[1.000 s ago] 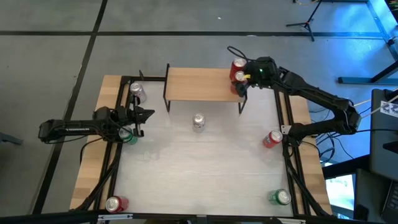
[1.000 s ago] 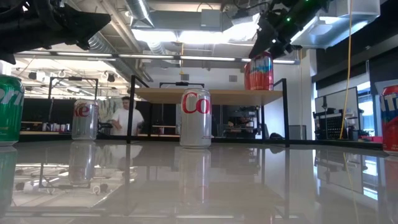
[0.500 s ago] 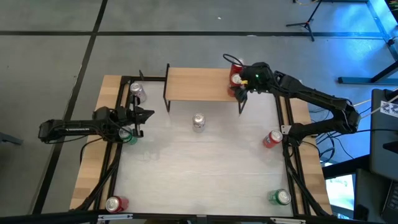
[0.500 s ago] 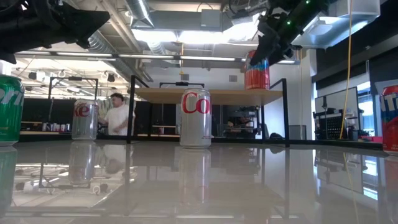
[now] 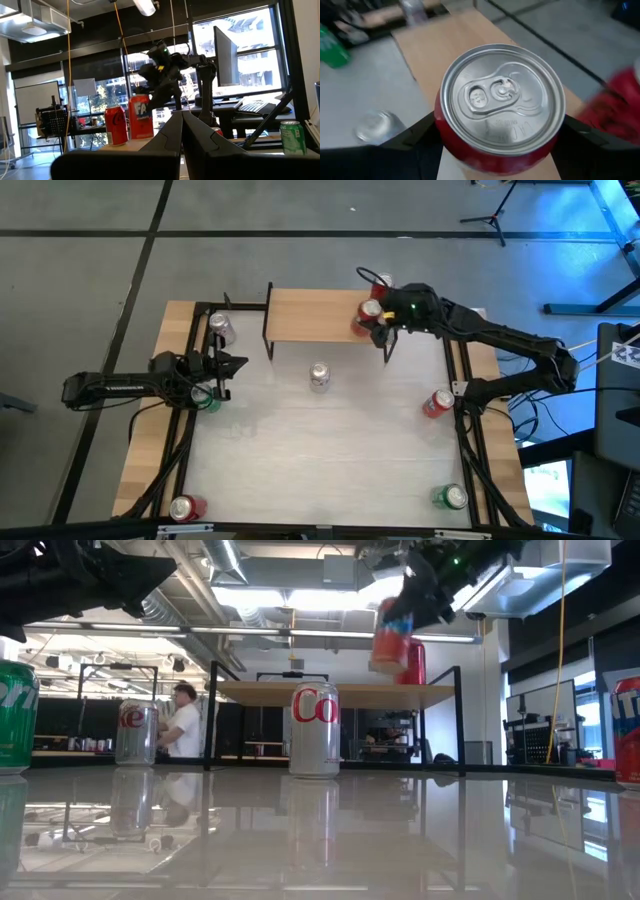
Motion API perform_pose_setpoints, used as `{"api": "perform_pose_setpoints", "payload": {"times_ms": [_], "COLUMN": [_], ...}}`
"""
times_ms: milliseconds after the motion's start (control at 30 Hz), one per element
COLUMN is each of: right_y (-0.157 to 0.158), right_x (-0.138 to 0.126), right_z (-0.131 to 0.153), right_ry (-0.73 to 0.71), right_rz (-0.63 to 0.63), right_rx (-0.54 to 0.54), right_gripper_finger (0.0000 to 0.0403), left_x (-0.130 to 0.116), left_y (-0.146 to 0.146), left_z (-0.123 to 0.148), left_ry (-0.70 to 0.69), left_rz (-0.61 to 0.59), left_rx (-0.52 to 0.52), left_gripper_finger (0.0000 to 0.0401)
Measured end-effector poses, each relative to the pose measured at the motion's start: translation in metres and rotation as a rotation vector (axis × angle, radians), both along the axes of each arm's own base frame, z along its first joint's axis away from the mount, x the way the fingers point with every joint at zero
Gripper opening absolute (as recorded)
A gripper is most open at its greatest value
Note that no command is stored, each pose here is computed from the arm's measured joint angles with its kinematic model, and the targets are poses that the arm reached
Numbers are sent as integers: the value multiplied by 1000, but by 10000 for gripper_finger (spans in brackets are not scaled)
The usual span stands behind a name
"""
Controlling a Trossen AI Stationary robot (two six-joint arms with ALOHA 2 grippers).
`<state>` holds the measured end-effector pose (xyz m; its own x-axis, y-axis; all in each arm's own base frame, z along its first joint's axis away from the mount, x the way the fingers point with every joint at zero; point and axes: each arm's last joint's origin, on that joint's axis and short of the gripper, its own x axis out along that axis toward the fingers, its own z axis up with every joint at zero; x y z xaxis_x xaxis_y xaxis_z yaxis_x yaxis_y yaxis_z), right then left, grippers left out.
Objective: Place canned beverage on shelf
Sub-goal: Put the bottom orange soda can on the shelf
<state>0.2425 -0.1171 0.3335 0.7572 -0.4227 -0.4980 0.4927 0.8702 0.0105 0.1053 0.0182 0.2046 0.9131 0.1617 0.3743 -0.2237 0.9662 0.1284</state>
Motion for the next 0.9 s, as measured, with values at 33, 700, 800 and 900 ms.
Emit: {"api": "perform_pose_setpoints", "payload": {"times_ms": [33, 700, 800, 900], "right_y": [2, -33, -43, -57], "right_x": [1, 77, 84, 87], "right_z": [4, 28, 31, 30], "right_ry": [-11, 96, 123, 132], "right_rz": [8, -117, -156, -195], "right_rx": [-6, -82, -89, -73], "right_gripper_finger": [280, 283, 284, 284], "left_x": [0, 0, 0, 0], "left_y": [0, 0, 0, 0], "left_z": [0, -1, -1, -1], "left_ry": [0, 7, 6, 7], "left_rz": [0, -1, 0, -1], "left_rx": [0, -2, -2, -3], "left_gripper_finger": [4, 4, 4, 4]}}
